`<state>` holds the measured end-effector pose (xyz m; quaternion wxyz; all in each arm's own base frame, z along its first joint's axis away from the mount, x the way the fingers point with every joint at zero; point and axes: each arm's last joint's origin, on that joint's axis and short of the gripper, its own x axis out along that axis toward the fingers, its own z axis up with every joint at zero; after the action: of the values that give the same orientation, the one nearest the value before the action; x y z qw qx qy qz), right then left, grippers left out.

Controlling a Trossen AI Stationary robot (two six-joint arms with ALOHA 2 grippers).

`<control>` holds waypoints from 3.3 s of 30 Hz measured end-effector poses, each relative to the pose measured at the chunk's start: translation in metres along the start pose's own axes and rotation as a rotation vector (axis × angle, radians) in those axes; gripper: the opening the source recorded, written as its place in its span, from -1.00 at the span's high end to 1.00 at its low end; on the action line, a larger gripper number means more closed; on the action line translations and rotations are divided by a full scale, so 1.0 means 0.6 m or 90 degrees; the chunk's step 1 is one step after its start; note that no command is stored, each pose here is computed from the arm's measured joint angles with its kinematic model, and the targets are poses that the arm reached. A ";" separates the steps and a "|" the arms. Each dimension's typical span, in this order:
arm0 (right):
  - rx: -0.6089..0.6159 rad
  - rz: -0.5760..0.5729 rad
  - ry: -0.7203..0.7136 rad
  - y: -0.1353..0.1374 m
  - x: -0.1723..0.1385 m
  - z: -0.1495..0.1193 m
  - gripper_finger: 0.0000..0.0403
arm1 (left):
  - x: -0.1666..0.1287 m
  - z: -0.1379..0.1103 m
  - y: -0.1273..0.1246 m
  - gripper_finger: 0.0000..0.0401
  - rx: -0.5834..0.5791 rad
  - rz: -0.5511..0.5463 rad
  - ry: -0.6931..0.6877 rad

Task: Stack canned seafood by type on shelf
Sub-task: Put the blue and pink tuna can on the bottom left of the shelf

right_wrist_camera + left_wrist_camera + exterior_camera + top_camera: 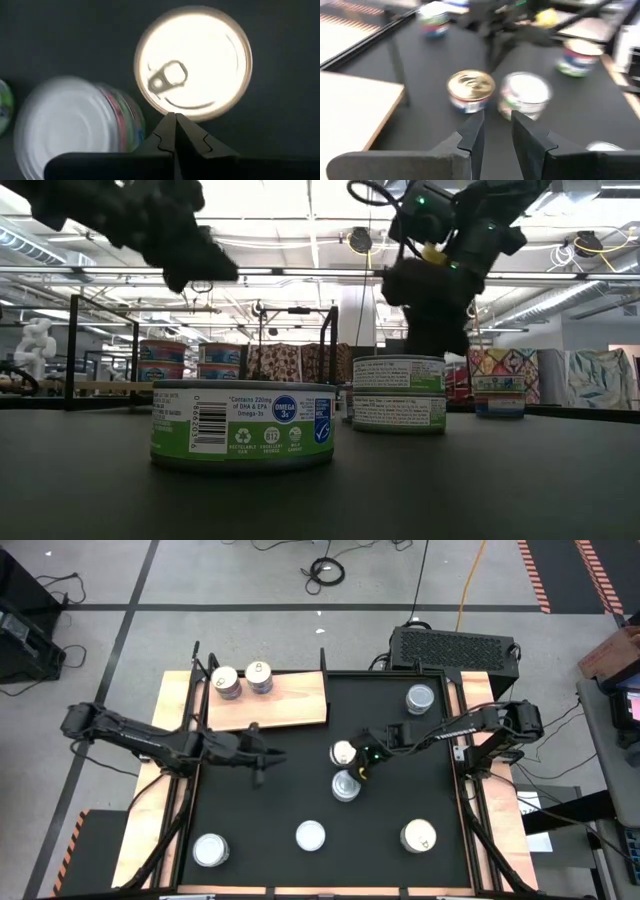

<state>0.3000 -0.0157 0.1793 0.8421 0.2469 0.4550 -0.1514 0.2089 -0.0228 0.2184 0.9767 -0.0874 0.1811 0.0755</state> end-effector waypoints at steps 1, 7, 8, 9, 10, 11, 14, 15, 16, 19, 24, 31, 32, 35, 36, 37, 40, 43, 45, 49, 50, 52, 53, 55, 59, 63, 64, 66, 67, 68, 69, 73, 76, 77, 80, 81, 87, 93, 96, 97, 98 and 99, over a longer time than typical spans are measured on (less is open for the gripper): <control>-0.003 0.008 -0.015 0.001 0.000 0.004 1.00 | 0.005 -0.004 0.002 0.51 -0.008 0.014 0.010; -0.015 0.045 -0.092 0.007 0.011 0.026 1.00 | 0.038 -0.029 0.014 0.51 0.004 0.025 0.079; -0.017 0.053 -0.104 0.009 0.017 0.029 1.00 | 0.042 -0.031 0.017 0.51 0.006 0.027 0.087; -0.020 0.064 -0.121 0.012 0.021 0.033 1.00 | 0.044 -0.032 0.019 0.51 0.004 0.028 0.092; -0.025 0.069 -0.129 0.013 0.026 0.035 1.00 | 0.046 -0.034 0.022 0.51 0.003 0.028 0.097; -0.030 0.072 -0.132 0.014 0.032 0.036 1.00 | 0.047 -0.034 0.023 0.51 0.001 0.029 0.099; -0.036 0.083 -0.147 0.016 0.042 0.038 1.00 | 0.048 -0.036 0.027 0.51 -0.001 0.032 0.108; -0.037 0.084 -0.149 0.016 0.043 0.039 1.00 | 0.048 -0.036 0.027 0.51 -0.001 0.030 0.108; -0.039 0.084 -0.150 0.016 0.043 0.039 1.00 | 0.048 -0.036 0.027 0.51 0.000 0.030 0.109; -0.052 0.082 -0.150 0.017 0.040 0.039 1.00 | 0.048 -0.037 0.027 0.51 0.004 0.031 0.113; -0.049 0.075 -0.150 0.017 0.012 0.040 1.00 | 0.048 -0.037 0.027 0.51 0.016 0.032 0.113; 0.053 -0.165 -0.099 -0.019 -0.022 0.008 1.00 | 0.048 -0.038 0.027 0.51 0.018 0.034 0.115; 0.070 -0.205 -0.099 -0.024 -0.023 0.004 1.00 | 0.048 -0.038 0.028 0.51 0.018 0.034 0.115; 0.104 -0.244 -0.098 -0.030 -0.014 -0.001 1.00 | 0.048 -0.038 0.028 0.51 0.018 0.035 0.114; 0.107 -0.242 -0.100 -0.029 -0.007 0.000 1.00 | 0.048 -0.037 0.028 0.51 0.018 0.035 0.114; 0.106 -0.242 -0.096 -0.029 0.002 -0.001 1.00 | 0.048 -0.037 0.028 0.51 0.018 0.035 0.114; 0.119 -0.255 -0.074 -0.031 0.026 -0.009 1.00 | 0.048 -0.038 0.028 0.51 0.019 0.035 0.116; 0.141 -0.265 -0.063 -0.030 0.043 -0.017 1.00 | 0.048 -0.039 0.027 0.51 0.023 0.035 0.121; 0.145 -0.258 -0.063 -0.022 0.052 -0.022 1.00 | 0.050 -0.041 0.027 0.51 0.024 0.036 0.125; 0.140 -0.228 -0.078 -0.003 0.067 -0.029 1.00 | 0.057 -0.049 0.028 0.51 0.028 0.040 0.142; 0.138 -0.220 -0.084 0.001 0.071 -0.029 1.00 | 0.059 -0.051 0.029 0.51 0.028 0.043 0.146; 0.133 -0.192 -0.097 0.008 0.080 -0.026 1.00 | 0.065 -0.056 0.032 0.51 0.027 0.048 0.156; 0.130 -0.177 -0.103 0.011 0.085 -0.025 1.00 | 0.067 -0.058 0.033 0.51 0.023 0.051 0.159; 0.121 -0.156 -0.116 0.015 0.094 -0.022 1.00 | 0.072 -0.062 0.036 0.51 0.010 0.058 0.167; 0.093 -0.092 -0.146 0.023 0.113 -0.010 1.00 | 0.080 -0.068 0.041 0.51 -0.034 0.074 0.172; 0.056 -0.015 -0.182 0.029 0.126 0.006 1.00 | 0.082 -0.067 0.046 0.51 -0.073 0.078 0.169; 0.049 0.001 -0.191 0.030 0.128 0.010 1.00 | 0.082 -0.066 0.047 0.51 -0.087 0.071 0.170; 0.031 0.017 -0.199 0.030 0.129 0.015 1.00 | 0.081 -0.064 0.050 0.51 -0.117 0.049 0.174; 0.022 0.022 -0.207 0.030 0.129 0.017 1.00 | 0.082 -0.061 0.052 0.51 -0.134 0.039 0.176; 0.014 0.023 -0.212 0.030 0.129 0.019 1.00 | 0.082 -0.060 0.054 0.51 -0.149 0.030 0.182; 0.007 0.022 -0.214 0.029 0.130 0.019 1.00 | 0.082 -0.057 0.057 0.51 -0.169 0.020 0.190; -0.035 0.011 -0.216 0.027 0.130 0.020 1.00 | 0.083 -0.034 0.070 0.51 -0.217 -0.022 0.214; -0.069 0.016 -0.207 0.027 0.125 0.022 1.00 | 0.084 -0.012 0.082 0.51 -0.266 -0.039 0.226; -0.075 0.019 -0.214 0.028 0.119 0.024 1.00 | 0.084 -0.005 0.085 0.51 -0.277 -0.045 0.228; -0.094 0.032 -0.239 0.036 0.095 0.034 1.00 | 0.084 0.008 0.093 0.51 -0.290 -0.050 0.232; -0.103 0.034 -0.244 0.039 0.085 0.035 1.00 | 0.084 0.013 0.094 0.51 -0.294 -0.049 0.232; -0.157 0.049 -0.266 0.060 0.020 0.038 1.00 | 0.081 0.040 0.097 0.51 -0.316 -0.030 0.250; -0.183 0.043 -0.318 0.081 -0.031 0.035 1.00 | 0.080 0.058 0.096 0.48 -0.323 -0.020 0.241; -0.192 0.042 -0.324 0.087 -0.044 0.030 1.00 | 0.078 0.054 0.096 0.36 -0.346 -0.008 0.260; -0.195 0.045 -0.326 0.089 -0.047 0.029 1.00 | 0.077 0.051 0.096 0.30 -0.349 -0.004 0.269; -0.199 0.046 -0.324 0.091 -0.049 0.027 1.00 | 0.077 0.050 0.096 0.24 -0.350 -0.001 0.275; -0.202 0.048 -0.324 0.093 -0.050 0.026 1.00 | 0.077 0.049 0.097 0.18 -0.351 0.000 0.279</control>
<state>0.3213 0.0231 0.2270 0.9620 0.0832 0.2382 -0.1041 0.2510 0.0448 0.2200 0.8542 -0.3620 0.3592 0.1013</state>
